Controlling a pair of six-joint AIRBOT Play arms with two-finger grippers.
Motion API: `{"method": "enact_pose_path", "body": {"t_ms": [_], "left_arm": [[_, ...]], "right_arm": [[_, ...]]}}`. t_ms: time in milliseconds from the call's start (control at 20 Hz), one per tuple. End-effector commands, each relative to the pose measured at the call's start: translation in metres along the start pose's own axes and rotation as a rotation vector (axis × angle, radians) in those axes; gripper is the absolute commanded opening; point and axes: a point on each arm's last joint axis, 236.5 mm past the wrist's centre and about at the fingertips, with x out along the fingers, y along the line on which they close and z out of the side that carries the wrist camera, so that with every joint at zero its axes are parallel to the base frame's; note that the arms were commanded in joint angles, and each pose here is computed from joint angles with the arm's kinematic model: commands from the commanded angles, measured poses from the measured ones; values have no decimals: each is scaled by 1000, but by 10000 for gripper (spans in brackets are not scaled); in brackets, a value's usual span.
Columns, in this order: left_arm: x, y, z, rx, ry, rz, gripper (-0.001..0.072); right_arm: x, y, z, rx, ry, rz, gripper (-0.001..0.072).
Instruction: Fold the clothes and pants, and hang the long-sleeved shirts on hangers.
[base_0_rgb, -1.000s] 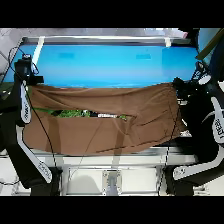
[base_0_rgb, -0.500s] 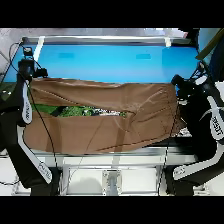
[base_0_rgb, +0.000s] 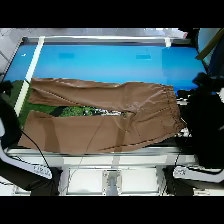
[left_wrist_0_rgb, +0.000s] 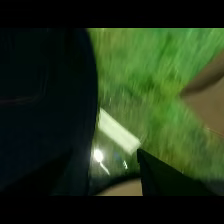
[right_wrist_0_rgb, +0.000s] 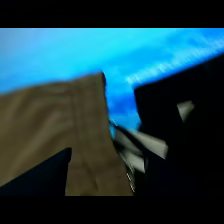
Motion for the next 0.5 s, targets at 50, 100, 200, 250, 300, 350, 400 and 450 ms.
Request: {"method": "enact_pose_path", "body": {"t_ms": [50,100,200,250,300,350,400,450], "left_arm": [[21,22,-110,-78,266,-165,423],[24,29,-130,-78,263,-165,386],[28,43,-162,-131,209,-161,73],[29,53,-180,-170,184,-157,73],[29,63,-196,-211,166,-151,82],[28,75,-213,-265,150,-142,215],[27,88,-229,-321,140,-128,306],[24,101,-241,-374,126,-112,306]], "right_arm": [[-44,-17,-89,-12,108,12,488],[-47,-19,-106,8,115,5,488],[-52,-25,-137,49,114,-10,488],[-55,-26,-149,67,112,-16,488],[-57,-27,-158,82,118,-16,488],[-59,-26,-166,93,131,-11,488],[-62,-23,-174,100,156,3,488],[-63,-19,-179,101,180,19,488]]}}
